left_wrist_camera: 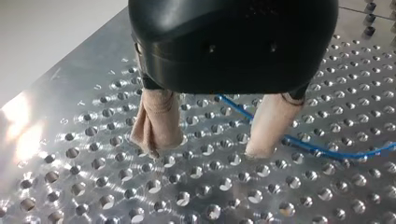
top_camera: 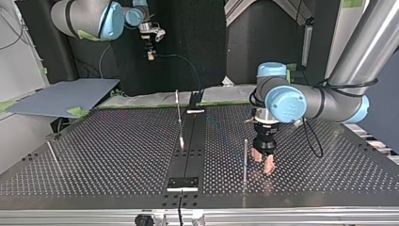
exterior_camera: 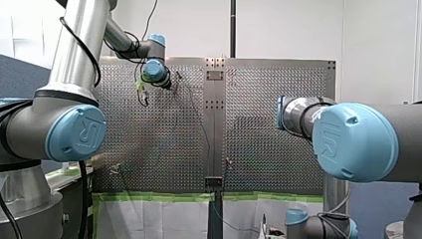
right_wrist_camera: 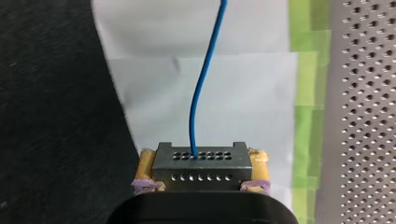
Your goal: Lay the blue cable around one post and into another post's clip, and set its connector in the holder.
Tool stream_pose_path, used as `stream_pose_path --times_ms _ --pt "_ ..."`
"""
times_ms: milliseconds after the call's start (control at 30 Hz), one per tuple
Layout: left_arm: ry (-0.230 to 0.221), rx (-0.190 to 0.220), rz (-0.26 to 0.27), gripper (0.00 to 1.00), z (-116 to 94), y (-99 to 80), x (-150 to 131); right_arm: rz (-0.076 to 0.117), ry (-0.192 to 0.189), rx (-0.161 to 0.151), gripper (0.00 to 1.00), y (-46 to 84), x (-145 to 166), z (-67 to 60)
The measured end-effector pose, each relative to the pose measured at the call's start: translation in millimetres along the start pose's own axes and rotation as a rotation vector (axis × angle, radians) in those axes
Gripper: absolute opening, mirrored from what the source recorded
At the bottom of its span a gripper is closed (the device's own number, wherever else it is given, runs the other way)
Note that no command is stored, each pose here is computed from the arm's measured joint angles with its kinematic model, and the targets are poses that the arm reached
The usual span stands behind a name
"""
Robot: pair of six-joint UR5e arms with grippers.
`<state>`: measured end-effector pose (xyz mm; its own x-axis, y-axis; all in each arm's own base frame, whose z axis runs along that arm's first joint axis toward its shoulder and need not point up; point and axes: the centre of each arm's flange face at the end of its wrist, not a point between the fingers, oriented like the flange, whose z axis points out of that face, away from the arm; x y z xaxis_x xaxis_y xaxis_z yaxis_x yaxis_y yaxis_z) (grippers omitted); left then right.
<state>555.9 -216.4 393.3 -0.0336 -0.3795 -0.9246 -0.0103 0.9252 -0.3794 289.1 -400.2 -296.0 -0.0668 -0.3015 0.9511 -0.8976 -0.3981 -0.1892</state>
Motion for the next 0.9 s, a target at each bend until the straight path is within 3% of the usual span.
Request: stream_pose_path --times_ms 133,333,567,733,900 --pt "-0.002 -0.003 -0.002 1.00 1 1.8 -1 0.014 0.004 0.004 0.00 -5.4 17 7.6" --pt "-0.002 -0.007 -0.003 1.00 1 4.1 -2 0.015 0.001 0.005 0.00 -13.7 39 15.1" --pt "-0.001 -0.008 -0.004 1.00 1 4.6 -2 0.023 -0.037 -0.028 0.00 -15.2 59 5.0" --pt "0.001 -0.009 -0.007 1.00 1 4.7 -1 0.054 -0.066 -0.062 0.00 -13.7 71 -5.8" --pt "0.003 -0.008 -0.008 1.00 1 3.7 -1 0.090 -0.074 -0.075 0.00 -11.8 87 -5.1"
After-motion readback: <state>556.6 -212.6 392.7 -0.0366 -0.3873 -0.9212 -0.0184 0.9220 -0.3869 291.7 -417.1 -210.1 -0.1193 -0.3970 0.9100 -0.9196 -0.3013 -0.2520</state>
